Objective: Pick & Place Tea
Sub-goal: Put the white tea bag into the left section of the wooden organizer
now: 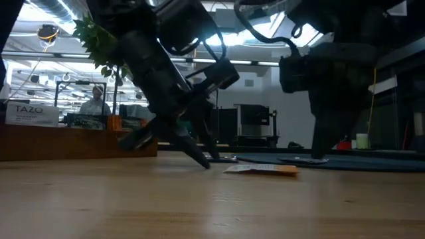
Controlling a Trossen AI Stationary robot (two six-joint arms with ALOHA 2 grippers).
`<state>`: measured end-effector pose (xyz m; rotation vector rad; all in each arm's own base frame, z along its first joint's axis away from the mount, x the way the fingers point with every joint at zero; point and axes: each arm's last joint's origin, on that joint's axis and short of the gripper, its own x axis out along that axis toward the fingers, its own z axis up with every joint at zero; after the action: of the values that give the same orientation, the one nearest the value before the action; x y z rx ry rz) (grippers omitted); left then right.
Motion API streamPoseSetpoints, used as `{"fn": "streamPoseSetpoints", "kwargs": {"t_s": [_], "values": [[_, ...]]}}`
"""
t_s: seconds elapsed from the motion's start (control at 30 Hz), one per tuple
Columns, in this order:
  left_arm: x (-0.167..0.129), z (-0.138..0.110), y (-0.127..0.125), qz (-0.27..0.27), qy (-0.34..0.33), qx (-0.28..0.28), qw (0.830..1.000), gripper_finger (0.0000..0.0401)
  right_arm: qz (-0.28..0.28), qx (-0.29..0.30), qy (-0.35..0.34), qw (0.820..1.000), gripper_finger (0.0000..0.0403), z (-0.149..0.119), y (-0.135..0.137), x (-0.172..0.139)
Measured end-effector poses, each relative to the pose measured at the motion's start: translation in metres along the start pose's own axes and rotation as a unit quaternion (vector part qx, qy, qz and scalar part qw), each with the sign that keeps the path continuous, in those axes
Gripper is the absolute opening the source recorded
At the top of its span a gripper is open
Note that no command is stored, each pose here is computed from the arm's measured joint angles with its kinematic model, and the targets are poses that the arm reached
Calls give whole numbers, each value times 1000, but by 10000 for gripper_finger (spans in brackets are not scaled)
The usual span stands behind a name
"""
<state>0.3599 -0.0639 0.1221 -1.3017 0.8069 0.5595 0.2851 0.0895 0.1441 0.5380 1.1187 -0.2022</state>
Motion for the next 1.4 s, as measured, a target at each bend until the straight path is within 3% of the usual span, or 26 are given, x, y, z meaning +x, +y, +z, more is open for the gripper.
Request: {"fn": "streamPoseSetpoints", "kwargs": {"t_s": [0.33,0.73,1.4], "values": [[7,1,-1,-15,-3,-9,1000,88,38,2,13,999,6,1,3,33],[8,3,0,-16,1,19,1000,134,68,9,6,998,6,16,-6,35],[13,11,2,-16,-14,70,997,115,76,11,-19,997,9,34,-20,35]]}}
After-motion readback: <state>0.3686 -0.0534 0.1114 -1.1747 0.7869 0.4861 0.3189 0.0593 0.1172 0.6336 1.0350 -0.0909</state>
